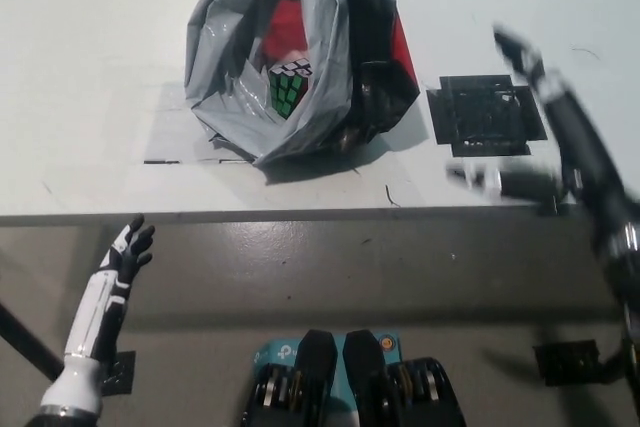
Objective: Use the right hand to pick up a rubix's cube and place it into a plastic bag and lift the bag
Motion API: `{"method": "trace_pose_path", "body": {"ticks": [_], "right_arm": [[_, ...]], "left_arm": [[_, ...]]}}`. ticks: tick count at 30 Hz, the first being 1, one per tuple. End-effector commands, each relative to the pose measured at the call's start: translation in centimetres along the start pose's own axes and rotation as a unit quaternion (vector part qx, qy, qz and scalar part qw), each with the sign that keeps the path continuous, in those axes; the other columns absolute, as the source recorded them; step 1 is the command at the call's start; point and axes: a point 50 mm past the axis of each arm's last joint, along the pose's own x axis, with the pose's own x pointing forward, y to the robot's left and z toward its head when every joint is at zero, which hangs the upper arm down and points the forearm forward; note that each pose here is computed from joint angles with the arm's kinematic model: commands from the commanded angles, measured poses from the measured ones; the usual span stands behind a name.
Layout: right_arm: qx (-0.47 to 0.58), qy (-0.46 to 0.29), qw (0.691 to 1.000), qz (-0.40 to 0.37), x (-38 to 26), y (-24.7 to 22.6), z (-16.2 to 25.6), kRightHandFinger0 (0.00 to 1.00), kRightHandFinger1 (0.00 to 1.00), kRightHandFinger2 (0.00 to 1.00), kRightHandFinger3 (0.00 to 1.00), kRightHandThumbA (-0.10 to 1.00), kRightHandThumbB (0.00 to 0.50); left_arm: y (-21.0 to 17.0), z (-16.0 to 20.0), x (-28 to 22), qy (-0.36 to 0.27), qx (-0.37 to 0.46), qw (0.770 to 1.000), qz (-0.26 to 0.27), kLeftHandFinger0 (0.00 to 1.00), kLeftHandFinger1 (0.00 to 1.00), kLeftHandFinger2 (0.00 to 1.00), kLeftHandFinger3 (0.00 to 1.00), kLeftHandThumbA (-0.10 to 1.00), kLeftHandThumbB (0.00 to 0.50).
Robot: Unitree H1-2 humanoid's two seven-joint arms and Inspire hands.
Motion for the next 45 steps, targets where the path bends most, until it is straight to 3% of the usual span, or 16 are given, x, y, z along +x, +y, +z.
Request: {"method": "trace_pose_path", "body": {"ticks": [1,5,6,7,10,13,18,20,23,25,27,33,37,45], "right_arm": [[0.004,-0.231,0.968,-0.102,-8.6,-0.6,6.0,1.0,1.0,1.0,1.0,1.0,0.372],[0.014,-0.176,0.981,-0.081,-7.7,1.9,2.8,1.0,1.0,1.0,1.0,1.0,0.386],[0.018,-0.139,0.987,-0.082,-7.4,2.8,1.2,1.0,1.0,1.0,1.0,1.0,0.348],[0.021,-0.126,0.988,-0.082,-7.3,3.1,0.7,1.0,1.0,1.0,1.0,1.0,0.348],[0.025,-0.08,0.993,-0.088,-6.5,4.2,-2.8,1.0,1.0,1.0,1.0,1.0,0.237],[0.024,-0.038,0.995,-0.092,-7.4,5.6,-6.0,1.0,1.0,1.0,1.0,1.0,0.186],[0.037,0.003,0.995,-0.088,-7.7,6.1,-8.8,1.0,1.0,1.0,1.0,1.0,0.213],[0.045,0.014,0.995,-0.083,-7.5,6.1,-9.5,1.0,1.0,1.0,1.0,1.0,0.178],[0.058,0.031,0.995,-0.075,-7.6,6.5,-10.7,1.0,1.0,1.0,1.0,1.0,0.17],[0.067,0.048,0.994,-0.068,-7.9,6.8,-11.4,1.0,1.0,1.0,1.0,1.0,0.203],[0.076,0.069,0.993,-0.057,-8.8,7.2,-11.9,1.0,1.0,1.0,1.0,1.0,0.197],[0.078,0.065,0.994,-0.041,-9.2,8.1,-12.0,1.0,1.0,1.0,1.0,1.0,0.173],[0.08,0.069,0.994,-0.035,-9.7,8.4,-11.8,1.0,1.0,1.0,1.0,1.0,0.208],[0.072,0.078,0.994,-0.038,-11.3,8.0,-11.4,1.0,1.0,1.0,1.0,1.0,0.218]], "left_arm": [[2.3,3.6,1.7,-0.088,-0.035,0.995,-0.015,1.0,1.0,1.0,1.0,1.0,0.31],[2.8,3.3,0.6,-0.083,-0.029,0.996,-0.014,1.0,1.0,1.0,1.0,1.0,0.305],[2.7,3.1,0.4,-0.08,-0.029,0.996,-0.015,1.0,1.0,1.0,1.0,1.0,0.307],[2.7,3.1,0.3,-0.08,-0.029,0.996,-0.015,1.0,1.0,1.0,1.0,1.0,0.307],[2.3,3.0,0.6,-0.075,-0.035,0.996,-0.017,1.0,1.0,1.0,1.0,1.0,0.293],[2.1,2.2,-0.6,-0.06,-0.032,0.997,-0.021,1.0,1.0,1.0,1.0,1.0,0.296],[2.1,1.7,-1.1,-0.05,-0.027,0.998,-0.028,1.0,1.0,1.0,1.0,1.0,0.279],[2.1,1.6,-1.2,-0.045,-0.026,0.998,-0.028,1.0,1.0,1.0,1.0,1.0,0.276],[2.1,1.1,-1.9,-0.033,-0.027,0.999,-0.025,1.0,1.0,1.0,1.0,1.0,0.273],[1.9,0.6,-2.3,-0.029,-0.024,0.999,-0.029,1.0,1.0,1.0,1.0,1.0,0.265],[1.7,0.1,-3.0,-0.021,-0.019,0.999,-0.035,1.0,1.0,1.0,1.0,1.0,0.273],[1.8,-0.1,-3.6,-0.011,-0.023,0.999,-0.036,1.0,1.0,1.0,1.0,1.0,0.249],[1.8,-0.3,-4.1,-0.011,-0.024,0.999,-0.034,1.0,1.0,1.0,1.0,1.0,0.23],[0.9,-0.8,-4.4,-0.008,-0.026,0.999,-0.047,1.0,1.0,1.0,1.0,1.0,0.209]]}}
